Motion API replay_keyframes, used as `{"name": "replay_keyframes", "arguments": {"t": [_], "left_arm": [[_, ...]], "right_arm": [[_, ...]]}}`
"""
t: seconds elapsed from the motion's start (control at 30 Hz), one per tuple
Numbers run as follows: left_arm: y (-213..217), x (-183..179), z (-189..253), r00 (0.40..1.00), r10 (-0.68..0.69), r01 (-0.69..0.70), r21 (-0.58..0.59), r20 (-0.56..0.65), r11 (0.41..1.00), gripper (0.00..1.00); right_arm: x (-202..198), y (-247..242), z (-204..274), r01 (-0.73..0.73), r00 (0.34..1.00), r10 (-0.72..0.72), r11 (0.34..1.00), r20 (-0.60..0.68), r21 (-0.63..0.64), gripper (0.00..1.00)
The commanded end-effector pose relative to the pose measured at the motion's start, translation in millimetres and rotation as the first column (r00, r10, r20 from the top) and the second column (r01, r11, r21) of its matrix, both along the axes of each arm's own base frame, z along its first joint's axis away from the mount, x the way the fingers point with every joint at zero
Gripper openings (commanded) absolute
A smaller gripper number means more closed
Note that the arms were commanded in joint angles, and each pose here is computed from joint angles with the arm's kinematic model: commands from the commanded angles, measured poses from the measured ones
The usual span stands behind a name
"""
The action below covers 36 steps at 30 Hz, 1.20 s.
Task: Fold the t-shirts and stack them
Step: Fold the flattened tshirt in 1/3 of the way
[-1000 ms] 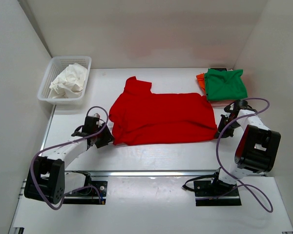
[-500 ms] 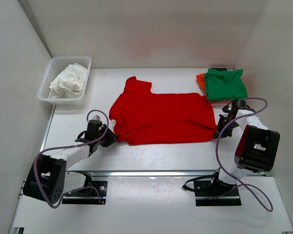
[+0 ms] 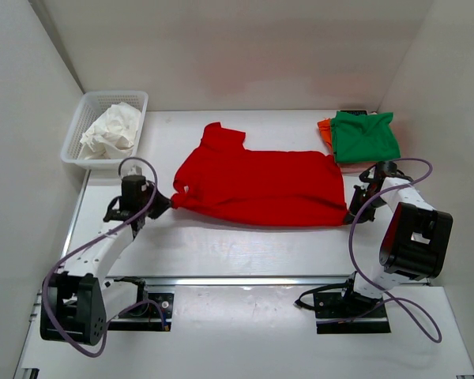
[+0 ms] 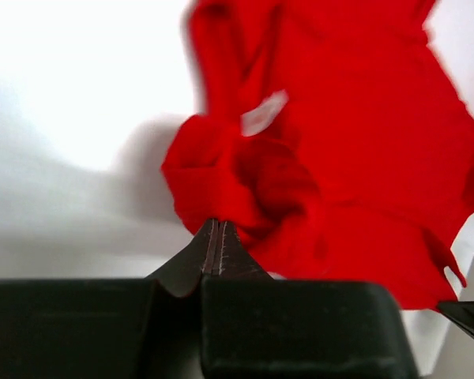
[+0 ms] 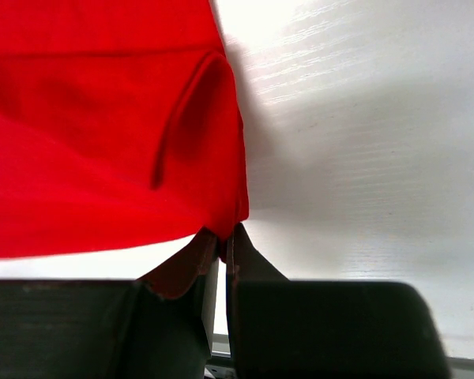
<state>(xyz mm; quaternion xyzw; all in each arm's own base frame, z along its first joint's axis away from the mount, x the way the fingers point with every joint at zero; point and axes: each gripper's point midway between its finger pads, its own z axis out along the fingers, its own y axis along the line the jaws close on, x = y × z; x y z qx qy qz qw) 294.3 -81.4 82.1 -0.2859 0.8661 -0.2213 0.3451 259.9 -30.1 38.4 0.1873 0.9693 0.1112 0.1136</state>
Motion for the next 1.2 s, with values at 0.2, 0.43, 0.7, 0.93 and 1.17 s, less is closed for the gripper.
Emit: {"name": "replay_keyframes", "arguments": {"t": [0.2, 0.43, 0.7, 0.93, 1.17], "left_arm": [[11.2, 0.2, 42.9, 0.994, -0.098, 0.089, 0.141, 0.057, 0.986, 0.20], [37.6, -6.8, 46.9, 0.998, -0.053, 0.042, 0.238, 0.040, 0.970, 0.42], [-34.8, -18.5, -16.2, 0.929, -0.332, 0.351, 0.105, -0.162, 0.930, 0.41], [-47.9, -22.4, -81.4, 0.877, -0.343, 0.407, 0.140, -0.337, 0.903, 0.28], [32.2, -61.8, -80.6, 0.832, -0.222, 0.398, 0.269, -0.508, 0.877, 0.22]], "right_arm": [[0.5, -8.0, 9.5, 0.005, 1.000, -0.004, 1.000, 0.029, -0.020, 0.00], [-4.1, -11.4, 11.8, 0.001, 1.000, 0.000, 0.999, 0.024, -0.042, 0.00], [-11.0, -11.2, 3.8, 0.005, 1.000, -0.006, 0.998, -0.012, -0.065, 0.00], [-12.6, -1.9, 6.2, -0.022, 1.000, 0.021, 0.997, -0.014, -0.068, 0.00], [-25.2, 10.8, 11.1, -0.058, 0.998, 0.056, 0.994, -0.032, -0.091, 0.00]]}}
